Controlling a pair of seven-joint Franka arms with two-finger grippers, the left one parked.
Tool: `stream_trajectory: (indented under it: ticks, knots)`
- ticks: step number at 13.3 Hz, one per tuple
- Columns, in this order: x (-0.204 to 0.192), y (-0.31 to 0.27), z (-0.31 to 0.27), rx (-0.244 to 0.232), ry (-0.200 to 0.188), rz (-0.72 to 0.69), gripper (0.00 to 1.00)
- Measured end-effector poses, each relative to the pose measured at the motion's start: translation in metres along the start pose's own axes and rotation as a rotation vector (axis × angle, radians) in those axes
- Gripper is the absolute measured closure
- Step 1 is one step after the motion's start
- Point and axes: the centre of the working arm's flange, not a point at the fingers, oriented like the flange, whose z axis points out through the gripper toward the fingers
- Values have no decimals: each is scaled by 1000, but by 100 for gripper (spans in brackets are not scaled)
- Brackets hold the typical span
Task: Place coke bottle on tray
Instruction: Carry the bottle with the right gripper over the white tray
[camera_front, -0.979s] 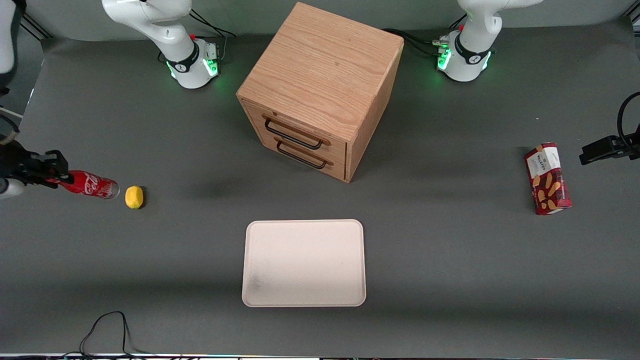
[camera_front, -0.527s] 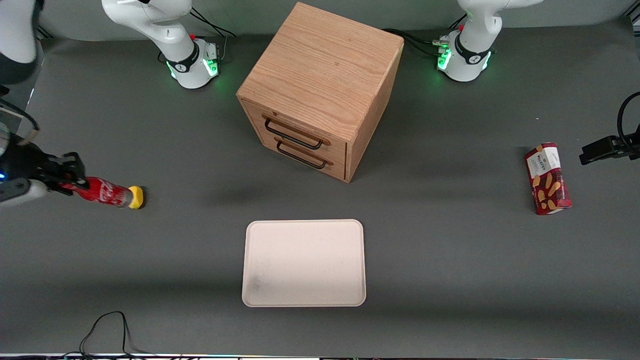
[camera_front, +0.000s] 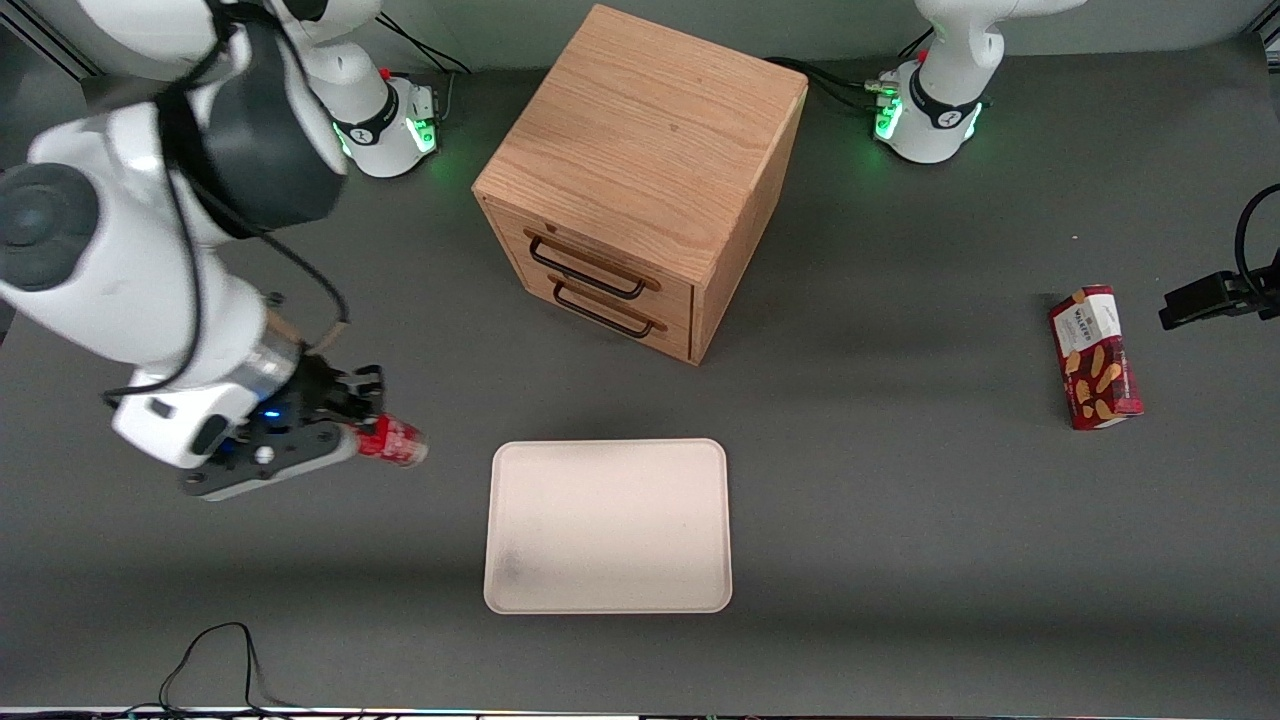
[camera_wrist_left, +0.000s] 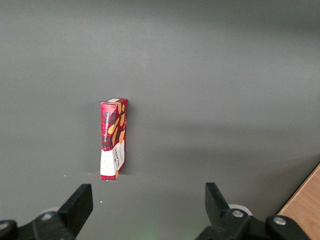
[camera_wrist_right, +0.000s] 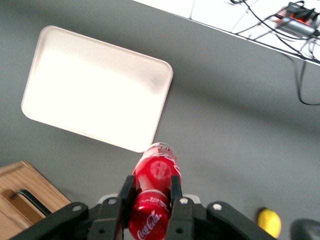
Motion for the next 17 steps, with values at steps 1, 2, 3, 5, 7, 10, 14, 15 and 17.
stream_trajectory:
  ticks: [1,2,3,5,7,10,14,15,17]
  knots:
    - [3,-19,0,0,11,10,68]
    - [3,-34,-1,1,21,20,68]
    - [3,-44,-3,3,28,27,68]
    - [4,-46,-7,4,41,31,68]
    - [9,-44,-5,7,74,35,68]
    - [32,-47,39,5,115,36,68]
    - [54,-49,127,-8,105,35,68]
    - [58,-50,145,-11,102,34,68]
    - [63,-53,177,-13,104,31,68]
